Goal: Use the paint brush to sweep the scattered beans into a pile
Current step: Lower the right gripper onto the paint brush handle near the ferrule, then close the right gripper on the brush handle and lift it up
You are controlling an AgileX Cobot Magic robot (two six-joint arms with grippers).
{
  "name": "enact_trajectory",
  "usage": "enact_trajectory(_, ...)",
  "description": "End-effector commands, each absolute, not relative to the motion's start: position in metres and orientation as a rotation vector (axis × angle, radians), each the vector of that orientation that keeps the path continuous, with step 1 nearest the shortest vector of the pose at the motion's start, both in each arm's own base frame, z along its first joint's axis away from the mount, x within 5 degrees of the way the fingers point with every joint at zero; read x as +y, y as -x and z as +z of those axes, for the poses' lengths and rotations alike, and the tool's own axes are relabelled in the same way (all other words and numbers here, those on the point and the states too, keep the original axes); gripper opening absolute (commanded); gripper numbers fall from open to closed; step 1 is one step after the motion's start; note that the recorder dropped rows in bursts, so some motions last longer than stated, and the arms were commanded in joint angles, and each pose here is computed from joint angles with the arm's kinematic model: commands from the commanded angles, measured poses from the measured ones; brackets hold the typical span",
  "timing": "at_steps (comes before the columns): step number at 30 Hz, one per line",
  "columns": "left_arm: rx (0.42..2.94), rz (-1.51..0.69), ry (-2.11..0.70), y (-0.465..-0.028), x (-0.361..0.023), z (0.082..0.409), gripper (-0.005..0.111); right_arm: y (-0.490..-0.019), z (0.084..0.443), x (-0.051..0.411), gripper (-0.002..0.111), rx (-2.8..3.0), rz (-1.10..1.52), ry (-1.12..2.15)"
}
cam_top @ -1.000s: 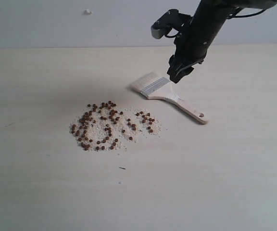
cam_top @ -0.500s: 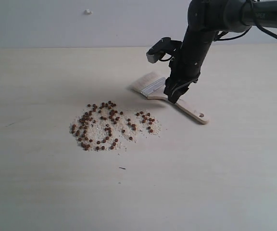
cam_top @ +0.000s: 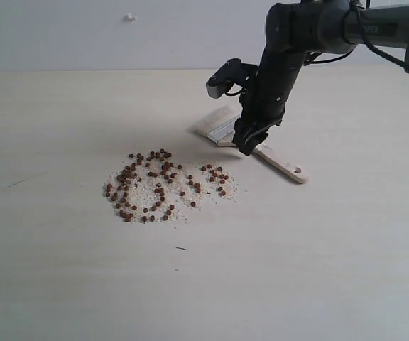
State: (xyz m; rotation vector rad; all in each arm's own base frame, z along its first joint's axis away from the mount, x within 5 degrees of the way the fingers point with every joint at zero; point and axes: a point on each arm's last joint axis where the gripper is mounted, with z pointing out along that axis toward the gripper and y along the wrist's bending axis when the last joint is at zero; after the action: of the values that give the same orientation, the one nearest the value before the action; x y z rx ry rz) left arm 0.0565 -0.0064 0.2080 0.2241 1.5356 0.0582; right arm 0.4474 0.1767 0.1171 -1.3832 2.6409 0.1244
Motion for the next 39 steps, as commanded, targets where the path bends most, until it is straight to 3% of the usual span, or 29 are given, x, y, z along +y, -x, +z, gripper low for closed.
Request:
enact_trajectory(1, 1.525, 0.059, -0.226, -0.056, -0.006, 0.208, 0.000, -0.450, 0.113, 0.179, 0.052, 2.625, 0.112, 1.387)
enact_trajectory(6, 1.525, 0.059, -0.226, -0.056, -0.006, 0.208, 0.000, -0.450, 0.113, 0.178, 0.052, 2.631, 0.101, 1.381)
enact_trajectory(9, 1.525, 0.059, -0.226, -0.056, -0.006, 0.208, 0.000, -0.450, 0.114, 0.172, 0.060, 2.671, 0.009, 1.362)
enact_trajectory(16, 1.525, 0.059, -0.226, -0.056, -0.006, 0.208, 0.000, -0.451, 0.114, 0.179, 0.059, 2.674, 0.110, 1.269)
enact_trajectory(35, 1.525, 0.059, -0.226, -0.056, -0.006, 0.208, 0.000, -0.451, 0.098, 0.176, 0.059, 2.718, 0.070, 1.273)
enact_trajectory(39, 1.525, 0.059, -0.226, -0.056, -0.006, 0.208, 0.000, -0.451, 0.098, 0.176, 0.055, 2.727, 0.071, 1.264)
